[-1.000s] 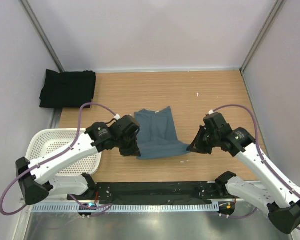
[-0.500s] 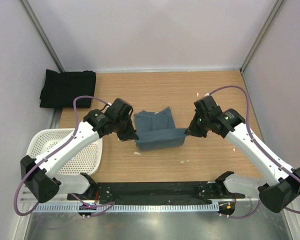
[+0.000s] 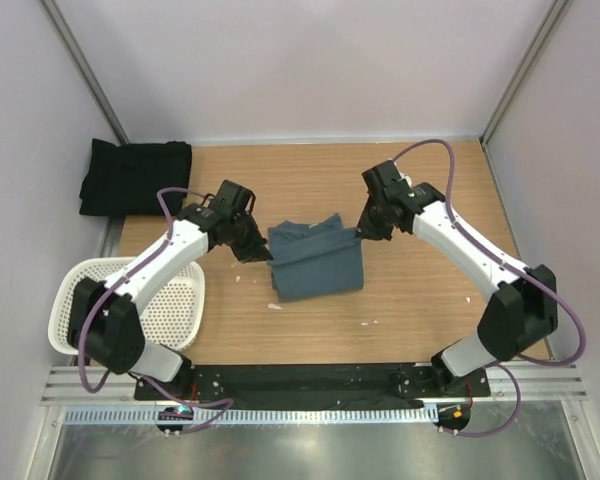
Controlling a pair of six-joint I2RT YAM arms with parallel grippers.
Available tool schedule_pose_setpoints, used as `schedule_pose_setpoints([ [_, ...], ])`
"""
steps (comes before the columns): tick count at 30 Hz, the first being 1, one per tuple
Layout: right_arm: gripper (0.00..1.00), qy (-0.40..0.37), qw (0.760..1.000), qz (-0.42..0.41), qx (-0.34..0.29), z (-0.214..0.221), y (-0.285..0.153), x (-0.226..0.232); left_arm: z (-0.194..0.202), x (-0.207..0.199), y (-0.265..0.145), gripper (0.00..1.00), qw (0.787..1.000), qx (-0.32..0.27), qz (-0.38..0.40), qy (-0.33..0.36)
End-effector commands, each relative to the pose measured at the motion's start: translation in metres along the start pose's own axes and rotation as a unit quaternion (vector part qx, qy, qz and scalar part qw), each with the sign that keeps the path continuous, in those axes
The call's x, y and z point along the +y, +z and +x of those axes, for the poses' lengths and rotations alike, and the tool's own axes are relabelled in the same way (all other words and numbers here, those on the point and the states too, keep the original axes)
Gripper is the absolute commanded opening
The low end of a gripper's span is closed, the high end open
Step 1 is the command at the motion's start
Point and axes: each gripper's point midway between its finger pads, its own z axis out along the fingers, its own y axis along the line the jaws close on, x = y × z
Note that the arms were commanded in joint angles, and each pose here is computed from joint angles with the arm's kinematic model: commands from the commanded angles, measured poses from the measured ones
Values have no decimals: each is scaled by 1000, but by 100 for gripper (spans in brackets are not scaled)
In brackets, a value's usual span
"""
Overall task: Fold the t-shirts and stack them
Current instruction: Fold the tshirt
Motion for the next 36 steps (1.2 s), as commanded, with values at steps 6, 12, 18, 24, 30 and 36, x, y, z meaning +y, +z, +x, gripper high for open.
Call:
schedule_pose_setpoints([
  [6,1,-5,997,4,-78,-84,50,8,-59,0,46,0,1000,-3,-12,20],
  [12,1,-25,998,5,-55,-96,96,22,-86,0,67,0,1000,-2,-16,10],
  [18,15,-23,998,-1,-52,-115,126,32,-103,1,85,39,1000,11,-4,6],
  [24,69,-20,995,-75,-66,-157,118,63,-155,-15,66,76,998,-56,0,43],
  [30,82,-59,988,-122,-79,-167,78,80,-163,-49,9,84,989,-112,64,69],
  [36,74,-57,974,-210,-61,-115,54,94,-125,-85,-10,82,974,-154,154,61],
])
